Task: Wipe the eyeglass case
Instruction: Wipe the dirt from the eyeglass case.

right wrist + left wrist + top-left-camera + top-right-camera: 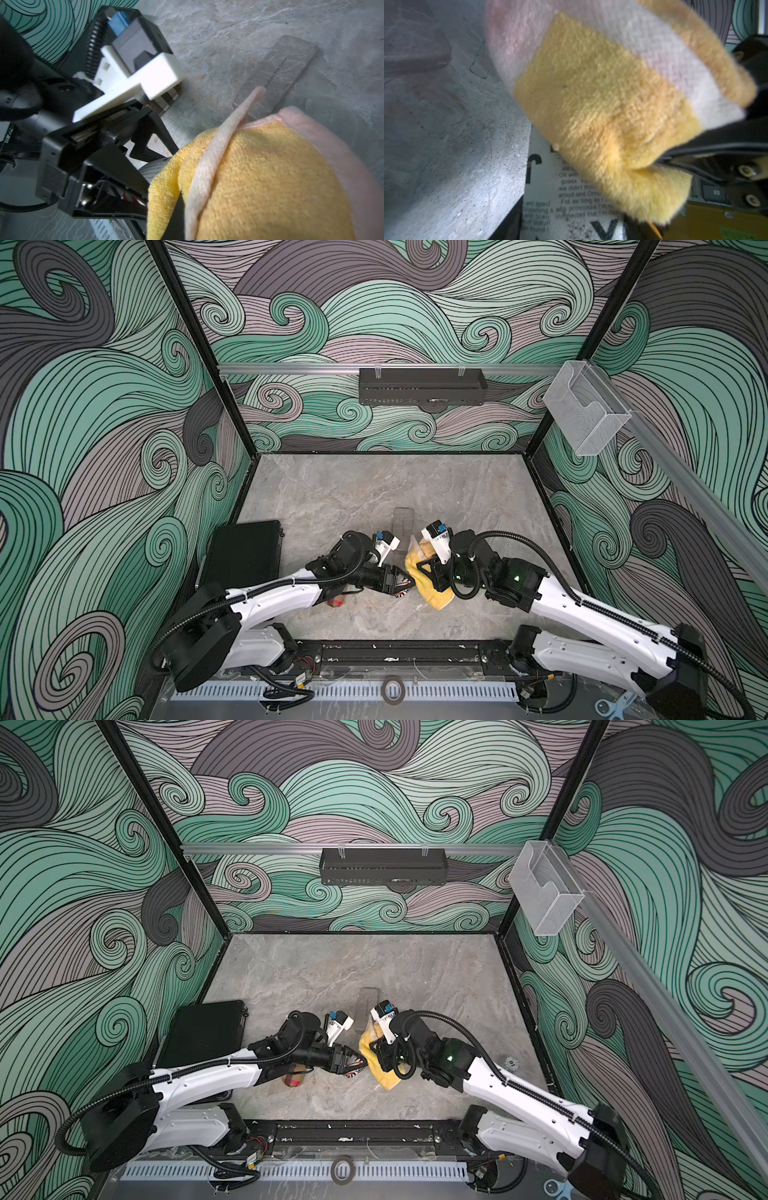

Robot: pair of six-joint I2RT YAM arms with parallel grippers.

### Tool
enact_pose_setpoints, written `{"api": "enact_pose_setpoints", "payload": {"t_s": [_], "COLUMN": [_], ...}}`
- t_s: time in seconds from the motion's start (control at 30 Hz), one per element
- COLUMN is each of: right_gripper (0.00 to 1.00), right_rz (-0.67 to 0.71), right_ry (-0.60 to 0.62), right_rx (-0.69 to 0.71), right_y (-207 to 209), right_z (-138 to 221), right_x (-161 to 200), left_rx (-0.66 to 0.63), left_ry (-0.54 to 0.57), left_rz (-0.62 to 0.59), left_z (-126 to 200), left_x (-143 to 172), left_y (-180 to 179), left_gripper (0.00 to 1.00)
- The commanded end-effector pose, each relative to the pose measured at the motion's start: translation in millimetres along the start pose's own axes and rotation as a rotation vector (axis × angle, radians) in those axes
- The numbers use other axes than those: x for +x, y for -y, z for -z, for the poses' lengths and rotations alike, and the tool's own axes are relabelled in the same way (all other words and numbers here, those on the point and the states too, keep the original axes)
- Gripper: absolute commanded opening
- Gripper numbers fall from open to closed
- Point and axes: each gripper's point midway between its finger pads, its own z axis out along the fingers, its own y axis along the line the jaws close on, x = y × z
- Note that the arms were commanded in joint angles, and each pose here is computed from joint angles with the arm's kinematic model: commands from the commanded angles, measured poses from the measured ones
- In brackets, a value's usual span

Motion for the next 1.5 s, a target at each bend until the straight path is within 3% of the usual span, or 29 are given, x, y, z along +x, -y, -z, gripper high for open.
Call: {"api": "enact_pose_setpoints", "payload": {"t_s": [0.0,0.13,0.27,0.67,0.73,0.83,0.9,1.0,1.37,1.47], "right_gripper": [0.0,0.0,0.0,0.0,0.0,0.0,0.0,0.0,0.0,0.0], "right_rz": [0.009,-0.074,-0.179,0.013,0.008,-0.017,-0.089,-0.174,0.018,0.025], "right_ry": [0.014,-0.004,0.02,0.04,0.041,0.04,0.018,0.017,0.038,0.017], "right_rx": [0.023,0.306,0.406,-0.02,0.006,0.173,0.296,0.345,-0.062,-0.071], "right_y": [3.6,64.2,101.0,-5.1,0.0,31.8,61.8,84.1,-15.2,-18.1], "right_z": [-5.5,7.4,26.0,8.8,8.1,13.2,21.0,28.6,13.4,7.8], "right_x": [0.0,12.1,15.6,5.9,6.8,9.8,14.5,19.1,3.8,7.4], "left_rx": [0.134,0.119,0.129,0.125,0.117,0.111,0.11,0.118,0.148,0.147], "left_ry": [0.003,-0.016,-0.025,0.004,0.002,0.011,0.015,0.027,0.025,0.023], "left_rz": [-0.032,-0.047,-0.066,-0.074,-0.075,-0.078,-0.078,-0.074,-0.06,-0.059], "left_z": [3.3,5.3,6.5,3.1,4.4,8.1,10.2,12.0,11.2,12.9], "left_x": [-9.8,-5.6,-3.4,-10.5,-9.0,-8.0,-6.3,-6.4,-7.1,-5.2], "left_y": [26.9,24.3,26.5,24.8,23.9,23.4,22.8,23.4,25.6,25.1], "left_gripper": [0.5,0.5,0.49,0.49,0.49,0.48,0.48,0.48,0.48,0.49]}}
